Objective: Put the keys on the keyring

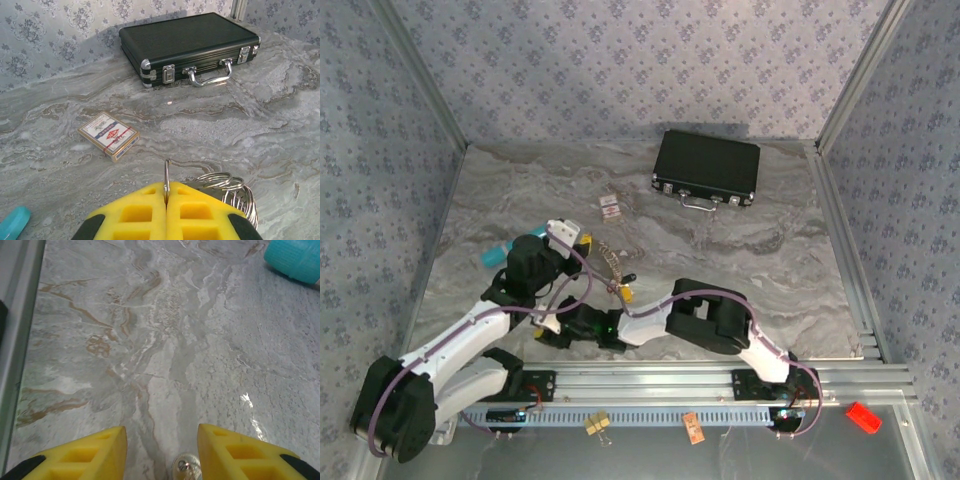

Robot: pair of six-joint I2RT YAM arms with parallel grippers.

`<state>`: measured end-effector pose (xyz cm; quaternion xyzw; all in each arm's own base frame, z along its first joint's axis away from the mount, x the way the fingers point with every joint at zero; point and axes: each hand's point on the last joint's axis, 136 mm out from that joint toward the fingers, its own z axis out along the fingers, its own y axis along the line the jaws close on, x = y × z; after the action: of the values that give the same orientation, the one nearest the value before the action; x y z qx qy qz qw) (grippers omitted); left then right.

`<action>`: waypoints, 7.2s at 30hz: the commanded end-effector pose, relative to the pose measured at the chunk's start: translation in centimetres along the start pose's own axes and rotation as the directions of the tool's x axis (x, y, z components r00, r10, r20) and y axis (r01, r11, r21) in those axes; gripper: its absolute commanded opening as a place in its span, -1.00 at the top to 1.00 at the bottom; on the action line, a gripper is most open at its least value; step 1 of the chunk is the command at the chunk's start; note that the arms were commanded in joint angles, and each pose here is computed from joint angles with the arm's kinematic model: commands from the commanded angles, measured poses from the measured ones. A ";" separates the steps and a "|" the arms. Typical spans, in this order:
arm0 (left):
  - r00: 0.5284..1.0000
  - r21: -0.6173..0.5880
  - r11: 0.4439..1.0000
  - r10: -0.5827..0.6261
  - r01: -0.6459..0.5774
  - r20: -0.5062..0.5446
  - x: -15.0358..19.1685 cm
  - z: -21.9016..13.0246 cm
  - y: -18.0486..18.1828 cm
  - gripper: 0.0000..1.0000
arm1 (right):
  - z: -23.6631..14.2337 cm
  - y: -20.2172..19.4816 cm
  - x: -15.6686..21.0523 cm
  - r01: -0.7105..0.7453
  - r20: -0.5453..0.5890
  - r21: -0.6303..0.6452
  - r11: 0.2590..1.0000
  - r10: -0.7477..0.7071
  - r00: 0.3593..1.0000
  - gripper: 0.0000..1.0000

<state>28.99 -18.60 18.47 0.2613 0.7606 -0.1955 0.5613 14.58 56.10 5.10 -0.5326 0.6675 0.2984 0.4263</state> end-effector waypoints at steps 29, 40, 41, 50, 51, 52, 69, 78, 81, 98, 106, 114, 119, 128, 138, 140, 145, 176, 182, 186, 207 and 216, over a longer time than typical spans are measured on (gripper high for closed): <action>0.998 0.055 0.998 0.005 -0.008 0.060 -2.4 0.0 -0.9 1.00 | -10.1 -4.6 8.4 -0.043 -0.429 0.197 0.979 0.126 0.895 0.89; 0.999 0.107 0.994 0.009 -0.014 0.048 -2.2 0.0 -1.9 1.00 | -18.4 -8.3 13.2 -0.139 -0.449 0.416 0.898 0.336 0.828 0.91; 0.999 0.118 0.993 0.009 -0.014 0.046 -2.3 0.0 -2.1 1.00 | -19.4 -8.6 13.7 -0.156 -0.448 0.440 0.884 0.366 0.815 0.90; 0.998 0.218 0.975 0.046 -0.053 0.036 -2.1 0.2 -4.4 1.00 | -25.3 -11.9 14.3 -0.261 -0.327 0.616 0.743 0.542 0.774 0.51; 0.998 0.226 0.972 0.054 -0.060 0.035 -2.1 0.2 -4.6 1.00 | -25.5 -12.0 13.6 -0.286 -0.298 0.620 0.730 0.557 0.775 0.43; 0.998 0.236 0.969 0.061 -0.067 0.032 -2.1 0.2 -4.9 1.00 | -25.8 -12.2 12.9 -0.326 -0.259 0.630 0.705 0.587 0.767 0.36; 0.995 0.343 0.934 0.100 -0.100 0.017 -1.7 0.2 -7.8 1.00 | -28.8 -9.5 15.4 -0.781 -0.138 0.536 0.322 0.946 0.295 0.16; 0.994 0.355 0.928 0.113 -0.109 0.011 -1.5 0.1 -8.2 1.00 | -27.1 -9.1 16.2 -0.810 -0.198 0.484 0.331 0.943 0.267 0.19; 0.993 0.359 0.926 0.117 -0.113 0.011 -1.5 0.1 -8.3 1.00 | -27.1 -9.2 17.0 -0.802 -0.200 0.504 0.320 0.947 0.252 0.23; 0.992 0.356 0.927 0.126 -0.123 0.013 -1.5 0.1 -8.2 1.00 | -26.2 -9.4 17.1 -0.808 -0.211 0.505 0.304 0.951 0.226 0.53; 0.992 0.357 0.926 0.126 -0.121 0.011 -1.4 0.1 -8.2 1.00 | -25.9 -9.5 16.7 -0.821 -0.208 0.485 0.300 0.952 0.225 0.59; 0.992 0.360 0.925 0.127 -0.122 0.011 -1.4 0.0 -8.3 1.00 | -25.8 -9.8 16.4 -0.824 -0.196 0.480 0.301 0.952 0.233 0.53; 0.992 0.361 0.925 0.127 -0.123 0.012 -1.5 0.0 -8.3 1.00 | -25.6 -9.7 16.4 -0.828 -0.199 0.475 0.298 0.953 0.229 0.54; 0.992 0.361 0.924 0.129 -0.123 0.009 -1.4 0.0 -8.3 1.00 | -25.7 -9.9 16.9 -0.817 -0.199 0.496 0.295 0.954 0.224 0.67; 0.991 0.364 0.923 0.130 -0.125 0.011 -1.4 0.0 -8.4 1.00 | -26.1 -10.2 17.1 -0.802 -0.191 0.521 0.294 0.955 0.226 0.60; 0.992 0.365 0.923 0.130 -0.124 0.008 -1.3 0.0 -8.4 1.00 | -26.1 -10.3 17.1 -0.799 -0.188 0.525 0.294 0.955 0.228 0.61; 0.992 0.365 0.923 0.129 -0.123 0.010 -1.4 0.0 -8.4 1.00 | -26.0 -10.4 17.0 -0.800 -0.186 0.522 0.295 0.955 0.231 0.67; 0.990 0.449 0.885 0.138 -0.120 -0.007 -1.1 -2.0 -10.5 1.00 | -29.6 -11.4 3.0 -0.276 -0.066 0.283 0.919 0.305 0.950 1.00; 0.990 0.572 0.813 0.138 -0.108 -0.010 -0.8 -3.9 -13.4 1.00 | -30.1 -8.7 -0.1 -0.098 0.017 0.091 0.991 0.097 0.995 1.00; 0.990 0.641 0.760 0.143 -0.109 -0.001 -0.7 -5.1 -15.0 1.00 | -30.0 -7.7 -1.2 -0.046 0.029 0.015 0.999 0.046 0.999 1.00; 0.978 0.645 0.744 0.209 -0.174 0.023 -0.4 -5.1 -15.6 1.00 | -29.1 -8.2 -5.0 -0.086 0.140 -0.025 0.996 0.088 0.986 1.00; 0.976 0.640 0.746 0.214 -0.184 0.032 -0.5 -5.2 -15.6 1.00 | -28.4 -7.9 -5.5 -0.091 0.143 -0.057 0.994 0.098 0.985 1.00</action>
<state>15.55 -27.54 18.46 0.5117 0.6512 -0.3762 0.4155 15.50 31.73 21.49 -0.4920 0.6672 0.3531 0.4336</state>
